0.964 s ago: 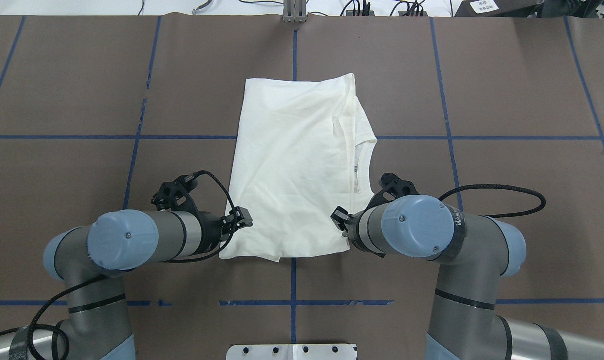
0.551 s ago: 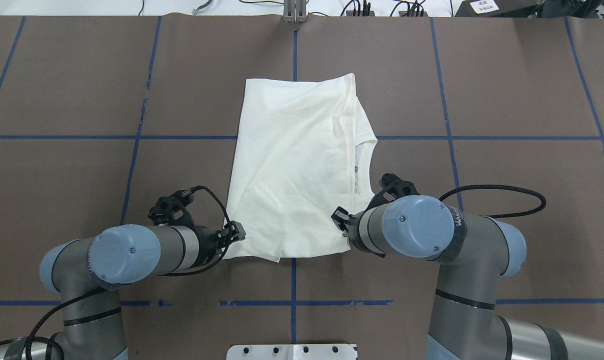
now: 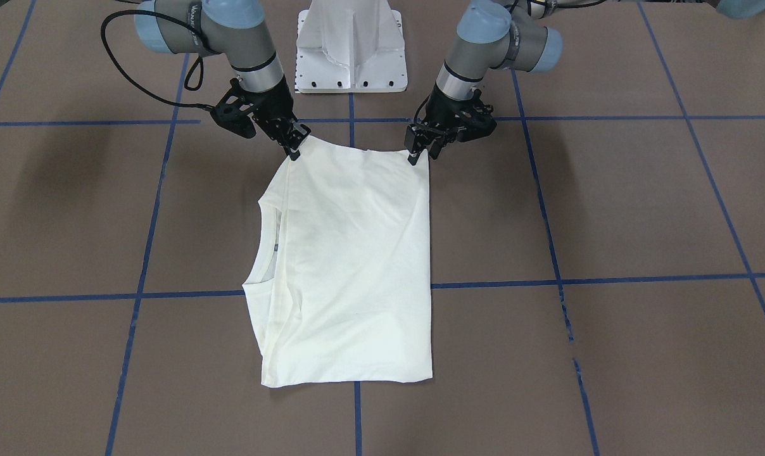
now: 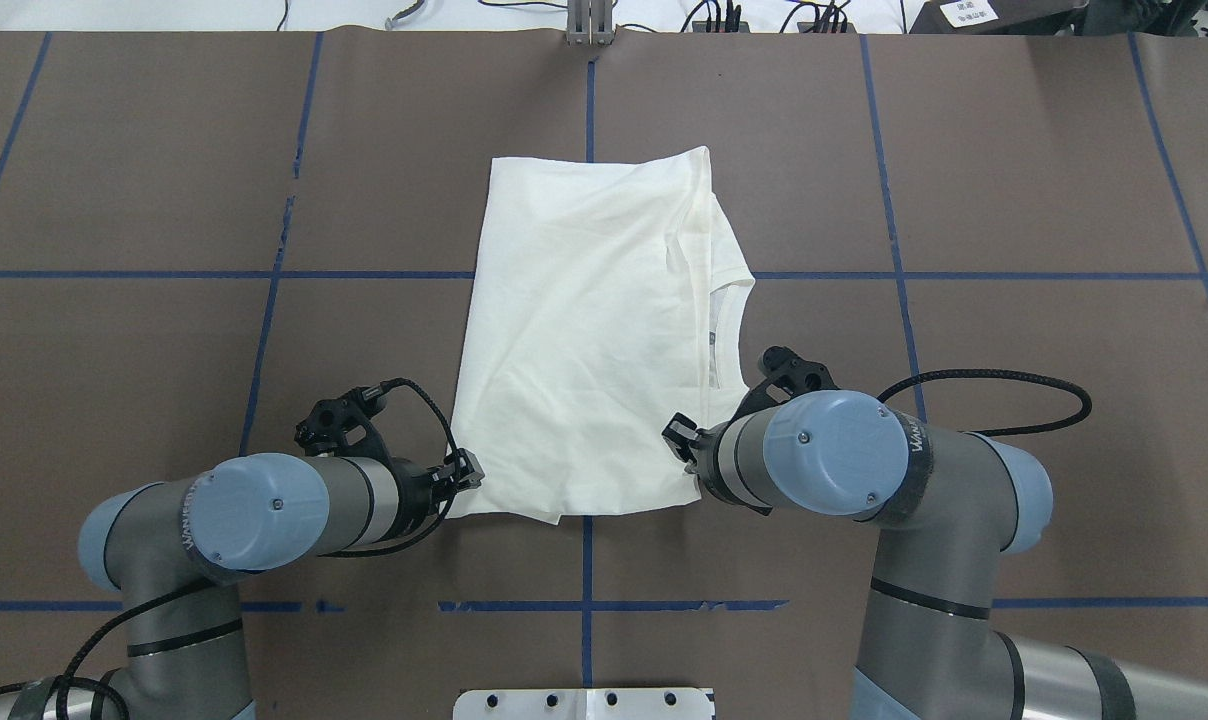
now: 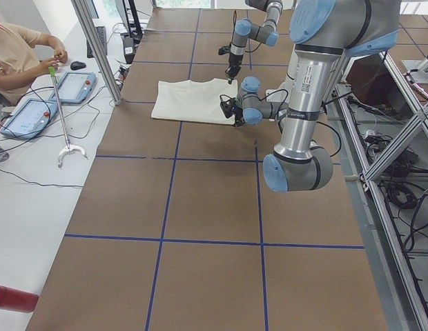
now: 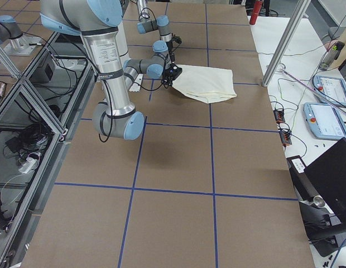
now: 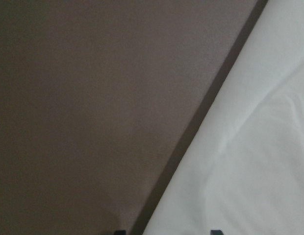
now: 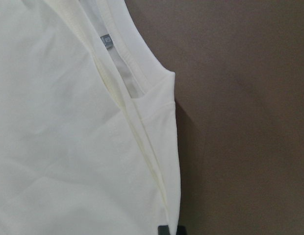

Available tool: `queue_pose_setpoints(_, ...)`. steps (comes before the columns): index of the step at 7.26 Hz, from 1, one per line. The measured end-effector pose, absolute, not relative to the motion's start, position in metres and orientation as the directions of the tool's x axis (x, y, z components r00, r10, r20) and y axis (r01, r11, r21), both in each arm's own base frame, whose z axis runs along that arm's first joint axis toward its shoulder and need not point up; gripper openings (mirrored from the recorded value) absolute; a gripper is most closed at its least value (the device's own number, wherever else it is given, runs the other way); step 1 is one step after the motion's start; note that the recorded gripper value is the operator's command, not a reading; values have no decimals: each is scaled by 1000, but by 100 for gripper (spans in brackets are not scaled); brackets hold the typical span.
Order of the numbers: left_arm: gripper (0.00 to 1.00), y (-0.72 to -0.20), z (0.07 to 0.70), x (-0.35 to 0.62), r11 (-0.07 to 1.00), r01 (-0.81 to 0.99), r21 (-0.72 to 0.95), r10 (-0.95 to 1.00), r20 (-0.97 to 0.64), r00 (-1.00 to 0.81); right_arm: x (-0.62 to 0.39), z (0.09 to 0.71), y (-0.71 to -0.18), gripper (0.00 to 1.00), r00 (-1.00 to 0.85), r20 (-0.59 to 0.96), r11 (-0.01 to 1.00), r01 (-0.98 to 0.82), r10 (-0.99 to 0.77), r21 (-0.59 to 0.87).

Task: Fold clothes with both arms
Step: 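Grasp the shirt's near corners with both grippers, then lift the near edge with both grippers and fold it toward the far edge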

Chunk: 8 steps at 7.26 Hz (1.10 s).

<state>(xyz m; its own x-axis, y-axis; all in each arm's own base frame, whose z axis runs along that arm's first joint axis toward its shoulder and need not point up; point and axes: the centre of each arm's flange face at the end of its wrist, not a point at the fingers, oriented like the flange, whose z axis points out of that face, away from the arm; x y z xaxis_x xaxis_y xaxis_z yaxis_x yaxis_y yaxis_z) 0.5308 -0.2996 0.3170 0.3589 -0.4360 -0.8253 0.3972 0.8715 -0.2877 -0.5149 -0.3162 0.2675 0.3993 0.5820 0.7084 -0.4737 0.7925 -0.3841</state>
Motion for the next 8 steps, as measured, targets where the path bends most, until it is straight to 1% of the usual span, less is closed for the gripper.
queue_pose_setpoints(1, 0, -299, 317, 531, 871, 397, -288, -437, -825, 359, -515, 268, -316, 0, 400, 708, 793, -474, 582, -384)
queue_pose_setpoints(5, 0, -296, 317, 532, 873, 396, -285, -435, -821, 370, -516, 268, -316, 0, 400, 708, 792, -475, 582, -383)
queue_pose_setpoints(7, 0, -282, 287, 514, 881, 373, -291, -425, -833, 354, -511, 263, -313, 0, 392, 715, 795, -468, 579, -386)
queue_pose_setpoints(8, 0, -262, 260, 493, 881, 351, -316, -434, -836, 336, -506, 258, -304, 0, 388, 724, 802, -454, 571, -389)
